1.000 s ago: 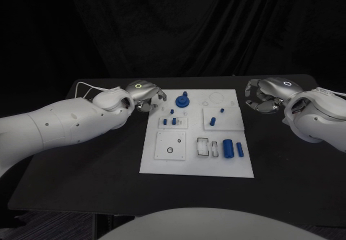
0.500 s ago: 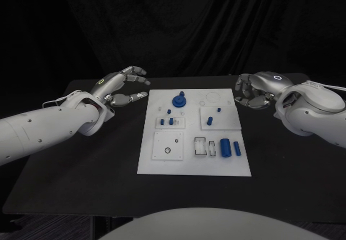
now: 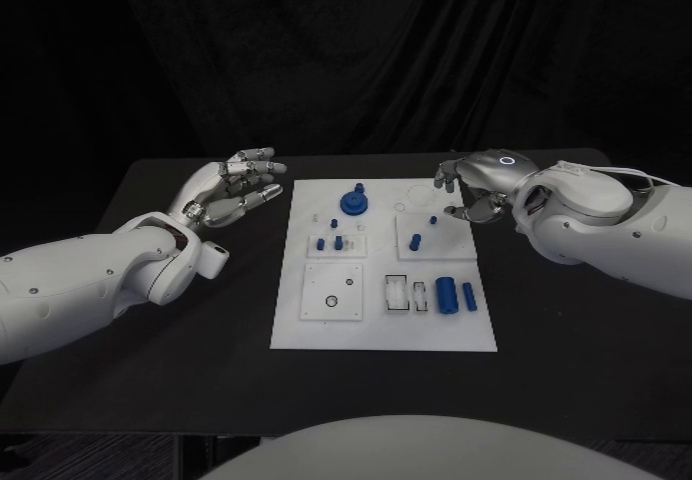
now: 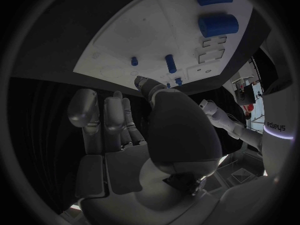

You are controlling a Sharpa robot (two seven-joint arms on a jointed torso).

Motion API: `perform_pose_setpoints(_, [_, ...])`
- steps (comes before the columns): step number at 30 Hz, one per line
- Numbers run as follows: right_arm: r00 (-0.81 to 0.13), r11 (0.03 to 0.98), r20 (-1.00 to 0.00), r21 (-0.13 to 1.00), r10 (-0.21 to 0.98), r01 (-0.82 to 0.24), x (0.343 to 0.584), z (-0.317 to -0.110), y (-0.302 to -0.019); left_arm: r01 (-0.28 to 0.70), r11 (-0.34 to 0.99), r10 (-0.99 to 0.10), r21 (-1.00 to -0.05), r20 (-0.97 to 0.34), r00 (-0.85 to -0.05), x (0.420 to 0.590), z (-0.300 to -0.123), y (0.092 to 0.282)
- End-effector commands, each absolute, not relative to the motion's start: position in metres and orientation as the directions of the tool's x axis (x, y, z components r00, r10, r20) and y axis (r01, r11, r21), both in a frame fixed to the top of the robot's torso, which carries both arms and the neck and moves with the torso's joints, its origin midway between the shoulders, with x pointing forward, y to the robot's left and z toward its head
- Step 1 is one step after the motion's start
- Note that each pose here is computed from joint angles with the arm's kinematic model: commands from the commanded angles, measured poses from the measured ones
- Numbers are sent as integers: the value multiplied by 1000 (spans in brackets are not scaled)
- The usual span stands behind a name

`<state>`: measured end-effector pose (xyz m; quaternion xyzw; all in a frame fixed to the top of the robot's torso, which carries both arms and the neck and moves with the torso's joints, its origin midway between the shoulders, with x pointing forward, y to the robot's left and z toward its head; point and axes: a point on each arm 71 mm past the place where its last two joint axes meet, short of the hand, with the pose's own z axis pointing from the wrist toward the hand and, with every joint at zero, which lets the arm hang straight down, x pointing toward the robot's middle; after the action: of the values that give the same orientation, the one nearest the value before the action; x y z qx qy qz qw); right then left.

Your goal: Assemble the parts on the task board

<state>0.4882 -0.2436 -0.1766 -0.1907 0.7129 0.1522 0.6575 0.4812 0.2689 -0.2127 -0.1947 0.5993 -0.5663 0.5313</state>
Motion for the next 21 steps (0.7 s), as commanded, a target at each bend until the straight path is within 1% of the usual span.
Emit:
perform_pose_setpoints(1, [-78, 859, -987, -84, -143, -506, 488, -182, -242, 447, 52, -862, -893, -265, -431, 471, -203, 264])
perform_pose_setpoints(9, [-85, 853, -984, -89, -154, -515, 490, -185, -240, 428, 19, -857, -904, -235, -458, 462, -203, 260])
perform_pose_setpoints(21, [-106, 849, -979, -95, -174, -519, 493, -189, -238, 420, 10, -855, -908, -225, -468, 459, -203, 261])
